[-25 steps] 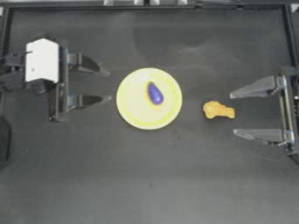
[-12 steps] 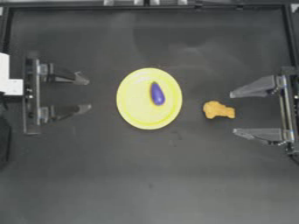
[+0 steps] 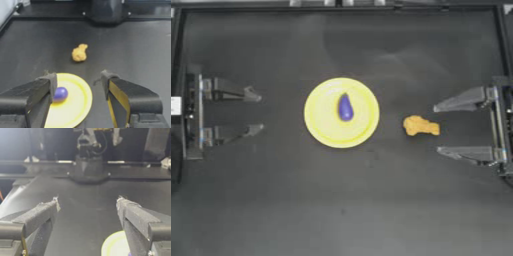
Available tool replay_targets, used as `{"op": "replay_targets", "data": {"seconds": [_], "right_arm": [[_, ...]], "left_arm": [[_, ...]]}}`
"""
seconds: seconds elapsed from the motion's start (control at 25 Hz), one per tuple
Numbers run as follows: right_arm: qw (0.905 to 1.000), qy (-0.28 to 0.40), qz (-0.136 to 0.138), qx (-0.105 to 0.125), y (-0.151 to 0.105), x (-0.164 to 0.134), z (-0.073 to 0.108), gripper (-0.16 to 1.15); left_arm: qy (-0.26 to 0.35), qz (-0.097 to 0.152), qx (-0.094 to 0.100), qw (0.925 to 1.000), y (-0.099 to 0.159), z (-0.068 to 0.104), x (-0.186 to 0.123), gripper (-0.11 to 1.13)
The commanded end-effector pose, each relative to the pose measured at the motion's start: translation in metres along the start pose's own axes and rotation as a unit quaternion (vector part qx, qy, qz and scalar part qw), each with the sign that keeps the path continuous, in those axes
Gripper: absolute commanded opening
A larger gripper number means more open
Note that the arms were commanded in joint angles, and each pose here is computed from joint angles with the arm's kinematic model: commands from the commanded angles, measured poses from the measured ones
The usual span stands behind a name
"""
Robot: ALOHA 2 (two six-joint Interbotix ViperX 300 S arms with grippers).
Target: Put purple eggplant on plate
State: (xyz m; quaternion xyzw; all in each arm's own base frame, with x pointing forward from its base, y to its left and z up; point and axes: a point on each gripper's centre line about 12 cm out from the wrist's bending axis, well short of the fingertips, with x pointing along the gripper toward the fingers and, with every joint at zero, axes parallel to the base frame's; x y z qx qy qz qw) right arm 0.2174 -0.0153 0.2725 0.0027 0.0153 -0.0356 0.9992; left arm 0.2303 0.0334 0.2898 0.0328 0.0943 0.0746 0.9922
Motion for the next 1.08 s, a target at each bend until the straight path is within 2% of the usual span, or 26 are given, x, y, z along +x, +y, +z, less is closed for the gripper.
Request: {"op": "replay_targets", "data": {"seconds": [0.04, 0.4, 0.64, 1.08], "right_arm": [[1.0, -0.008, 0.0, -0.001, 0.0, 0.002, 0.007, 0.99], [1.0, -0.006, 0.001, -0.007, 0.0, 0.002, 0.005, 0.99], [1.0, -0.002, 0.0, -0.007, 0.0, 0.002, 0.002, 0.99], [1.0, 0.005, 0.001, -0.007, 0.0, 0.0, 0.001, 0.99]], "left_arm": [[-0.008, -0.008, 0.002, 0.9999, -0.004, 0.004, 0.0, 0.89], [-0.017, -0.018, 0.002, 0.9997, -0.009, -0.003, -0.014, 0.89], [-0.03, -0.019, -0.016, 0.9992, -0.009, -0.011, -0.029, 0.89], [-0.047, -0.018, -0.017, 0.9986, -0.008, -0.019, -0.045, 0.89]]}}
